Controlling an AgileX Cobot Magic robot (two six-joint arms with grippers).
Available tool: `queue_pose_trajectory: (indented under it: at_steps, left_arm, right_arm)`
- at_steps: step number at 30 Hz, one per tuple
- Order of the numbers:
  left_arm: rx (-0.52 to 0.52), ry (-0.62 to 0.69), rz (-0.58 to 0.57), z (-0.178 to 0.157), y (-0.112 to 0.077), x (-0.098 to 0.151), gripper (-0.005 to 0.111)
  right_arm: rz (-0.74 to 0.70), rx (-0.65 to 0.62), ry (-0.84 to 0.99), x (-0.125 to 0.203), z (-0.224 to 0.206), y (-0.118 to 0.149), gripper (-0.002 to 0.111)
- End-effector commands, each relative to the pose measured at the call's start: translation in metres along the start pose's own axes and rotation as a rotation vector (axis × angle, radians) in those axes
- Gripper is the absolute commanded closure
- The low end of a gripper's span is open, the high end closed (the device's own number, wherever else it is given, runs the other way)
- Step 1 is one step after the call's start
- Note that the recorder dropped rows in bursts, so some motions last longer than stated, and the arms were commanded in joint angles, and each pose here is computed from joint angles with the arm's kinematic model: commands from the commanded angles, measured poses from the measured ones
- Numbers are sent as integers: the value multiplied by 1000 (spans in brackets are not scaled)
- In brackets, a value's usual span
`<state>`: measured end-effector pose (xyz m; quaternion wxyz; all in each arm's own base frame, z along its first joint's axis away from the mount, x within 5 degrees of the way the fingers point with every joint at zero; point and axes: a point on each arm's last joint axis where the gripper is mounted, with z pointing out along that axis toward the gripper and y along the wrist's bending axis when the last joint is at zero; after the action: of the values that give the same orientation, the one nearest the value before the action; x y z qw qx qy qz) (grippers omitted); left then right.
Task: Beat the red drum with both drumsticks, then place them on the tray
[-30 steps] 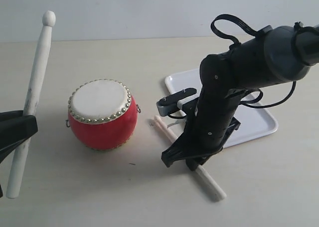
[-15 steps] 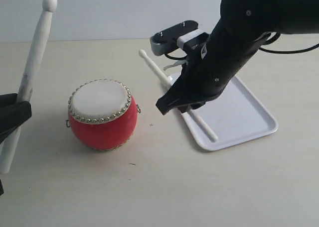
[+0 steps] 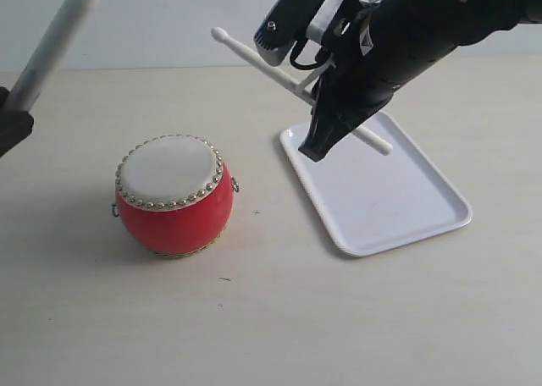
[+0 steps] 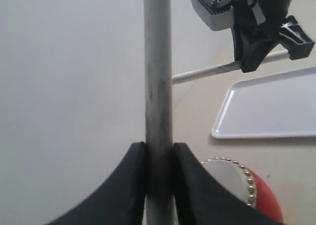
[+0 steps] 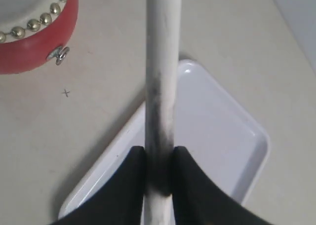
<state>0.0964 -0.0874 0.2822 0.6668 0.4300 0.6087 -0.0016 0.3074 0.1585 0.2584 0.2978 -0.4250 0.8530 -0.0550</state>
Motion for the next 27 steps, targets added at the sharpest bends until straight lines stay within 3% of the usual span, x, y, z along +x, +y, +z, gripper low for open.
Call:
queue_pose_trajectory:
  at_steps: [1, 6, 11, 16, 20, 27]
  left_arm:
    - [6, 48, 190, 14, -1, -5, 107]
    - [51, 389, 344, 49, -9, 9, 107]
    - [16, 808, 336, 75, -8, 19, 107]
    - [14, 933, 249, 95, -13, 15, 107]
    - [-9, 1009, 137, 105, -7, 20, 107]
    - [-42, 1171, -147, 111, -5, 42, 107]
  right_arm:
    - [-34, 1, -30, -6, -6, 2, 108]
    - [-204, -43, 13, -12, -13, 30, 108]
    - [-144, 9, 17, -17, -18, 40, 108]
    - [-45, 43, 117, -8, -19, 37, 108]
    - [5, 62, 182, -2, -20, 35, 108]
    - [-79, -86, 209, -1, -7, 51, 108]
